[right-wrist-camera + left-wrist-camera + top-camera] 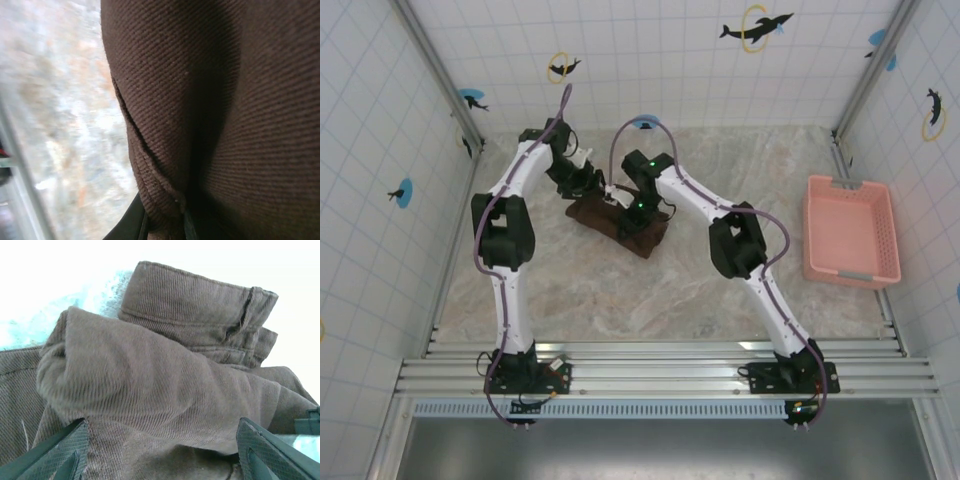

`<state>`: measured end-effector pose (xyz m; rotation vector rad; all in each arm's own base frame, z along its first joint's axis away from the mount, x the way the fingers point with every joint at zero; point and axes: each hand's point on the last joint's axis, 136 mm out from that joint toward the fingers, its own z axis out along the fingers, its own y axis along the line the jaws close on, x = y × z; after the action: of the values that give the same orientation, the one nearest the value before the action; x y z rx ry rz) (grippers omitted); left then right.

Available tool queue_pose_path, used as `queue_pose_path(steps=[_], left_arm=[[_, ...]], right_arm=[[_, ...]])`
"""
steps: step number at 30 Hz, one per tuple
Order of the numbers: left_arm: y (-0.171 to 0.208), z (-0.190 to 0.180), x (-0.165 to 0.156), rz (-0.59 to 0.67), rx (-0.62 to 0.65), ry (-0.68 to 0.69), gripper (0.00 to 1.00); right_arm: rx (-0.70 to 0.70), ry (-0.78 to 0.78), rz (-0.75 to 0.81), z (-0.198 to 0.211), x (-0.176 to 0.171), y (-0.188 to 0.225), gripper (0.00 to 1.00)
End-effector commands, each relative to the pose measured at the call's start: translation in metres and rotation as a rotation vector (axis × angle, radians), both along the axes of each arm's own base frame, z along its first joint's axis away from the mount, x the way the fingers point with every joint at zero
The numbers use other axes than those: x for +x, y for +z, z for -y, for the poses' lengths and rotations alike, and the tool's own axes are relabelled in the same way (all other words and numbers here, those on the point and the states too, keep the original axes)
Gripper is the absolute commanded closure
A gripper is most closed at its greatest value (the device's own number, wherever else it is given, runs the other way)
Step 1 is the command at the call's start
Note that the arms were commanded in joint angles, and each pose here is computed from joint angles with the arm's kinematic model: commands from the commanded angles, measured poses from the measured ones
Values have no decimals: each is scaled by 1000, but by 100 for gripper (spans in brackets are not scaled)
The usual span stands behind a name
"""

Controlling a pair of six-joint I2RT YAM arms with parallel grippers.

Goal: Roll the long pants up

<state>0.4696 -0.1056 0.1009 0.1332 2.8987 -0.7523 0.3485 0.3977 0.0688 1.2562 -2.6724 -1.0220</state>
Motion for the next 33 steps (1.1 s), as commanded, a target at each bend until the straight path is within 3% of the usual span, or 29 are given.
queue_pose_path(steps=[1,12,15,22,28,33], left_arm=[[12,-3,-9,8,17,-37,21],[46,-8,-5,87,45,-31,20],[67,-16,-3,136,87,-10,9],[91,-28,-13,173,151,43,3],[67,-9,-41,100,102,33,3],[49,20,-51,63,87,4,2]], right_arm=[[158,-64,-219,-7,-28,65,100],[344,-134,-425,-17,-38,109,99],[353,-161,-412,-10,-27,110,99],[317,-292,-443,27,15,71,99],[246,-385,-504,48,37,16,99],[166,-418,-552,53,34,-25,100]])
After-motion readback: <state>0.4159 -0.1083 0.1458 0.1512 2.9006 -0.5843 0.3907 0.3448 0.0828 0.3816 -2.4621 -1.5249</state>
